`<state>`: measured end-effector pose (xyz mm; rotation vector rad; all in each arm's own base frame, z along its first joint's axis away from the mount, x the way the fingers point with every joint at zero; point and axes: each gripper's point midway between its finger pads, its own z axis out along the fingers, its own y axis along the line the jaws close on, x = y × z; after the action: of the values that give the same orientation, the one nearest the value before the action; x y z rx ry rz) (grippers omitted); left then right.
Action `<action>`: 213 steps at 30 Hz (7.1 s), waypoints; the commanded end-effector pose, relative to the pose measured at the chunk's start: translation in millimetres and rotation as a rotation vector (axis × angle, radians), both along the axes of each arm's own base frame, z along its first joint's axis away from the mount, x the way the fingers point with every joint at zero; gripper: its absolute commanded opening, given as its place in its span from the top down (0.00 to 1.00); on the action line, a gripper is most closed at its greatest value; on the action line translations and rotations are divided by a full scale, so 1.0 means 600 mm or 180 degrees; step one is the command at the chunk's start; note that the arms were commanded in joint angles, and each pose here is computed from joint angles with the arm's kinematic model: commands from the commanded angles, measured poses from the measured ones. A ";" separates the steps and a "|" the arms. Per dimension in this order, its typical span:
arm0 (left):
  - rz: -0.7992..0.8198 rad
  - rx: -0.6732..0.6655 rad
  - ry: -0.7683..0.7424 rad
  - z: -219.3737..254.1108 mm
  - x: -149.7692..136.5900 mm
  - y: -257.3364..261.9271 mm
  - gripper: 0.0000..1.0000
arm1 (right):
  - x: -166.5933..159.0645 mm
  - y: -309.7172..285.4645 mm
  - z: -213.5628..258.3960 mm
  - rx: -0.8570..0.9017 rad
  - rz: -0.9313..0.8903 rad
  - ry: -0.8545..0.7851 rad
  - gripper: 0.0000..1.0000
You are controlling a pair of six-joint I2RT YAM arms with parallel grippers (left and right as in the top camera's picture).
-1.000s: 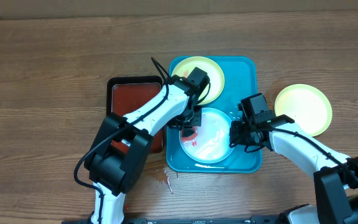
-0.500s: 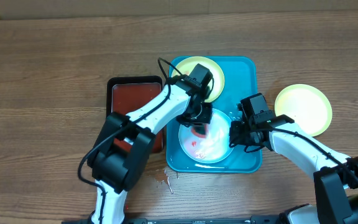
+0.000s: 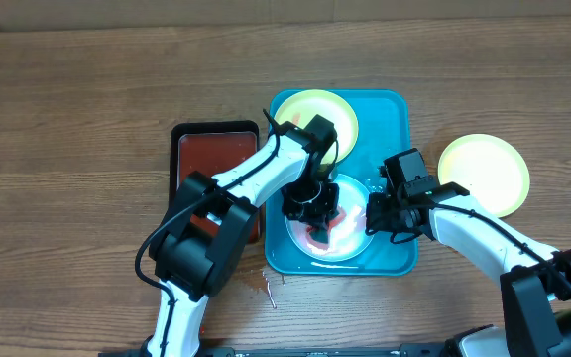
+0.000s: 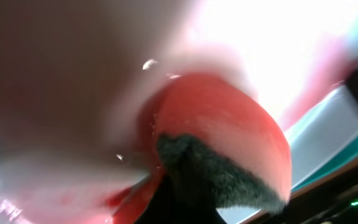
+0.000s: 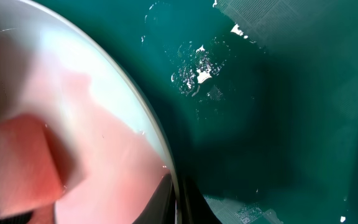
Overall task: Clean dirty plates on tray and stack at the side
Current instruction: 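Scrub the white plate with the sponge while the right gripper holds its rim, then return the sponge to the black tray with the left gripper, then lift the white plate with the right gripper and tilt it over the black tray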
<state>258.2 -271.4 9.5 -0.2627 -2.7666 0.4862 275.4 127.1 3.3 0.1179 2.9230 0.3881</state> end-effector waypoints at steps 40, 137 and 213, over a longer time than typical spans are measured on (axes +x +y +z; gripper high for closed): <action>-0.0145 -0.0354 -0.0720 0.018 0.108 -0.051 0.96 | -0.022 -0.009 -0.027 -0.0128 -0.0001 0.0183 0.96; 0.1868 0.0551 -0.2331 0.499 0.117 0.411 0.00 | 0.097 0.300 0.374 -0.1789 0.0478 -0.2940 0.96; 0.1866 0.0552 -0.2324 0.498 0.117 0.410 0.00 | 0.049 0.320 0.406 -0.2053 0.0496 -0.3286 0.96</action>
<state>326.5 -27.7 302.7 0.5367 -3.5498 0.3190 305.9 322.3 218.5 -0.3805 1.9283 -0.4376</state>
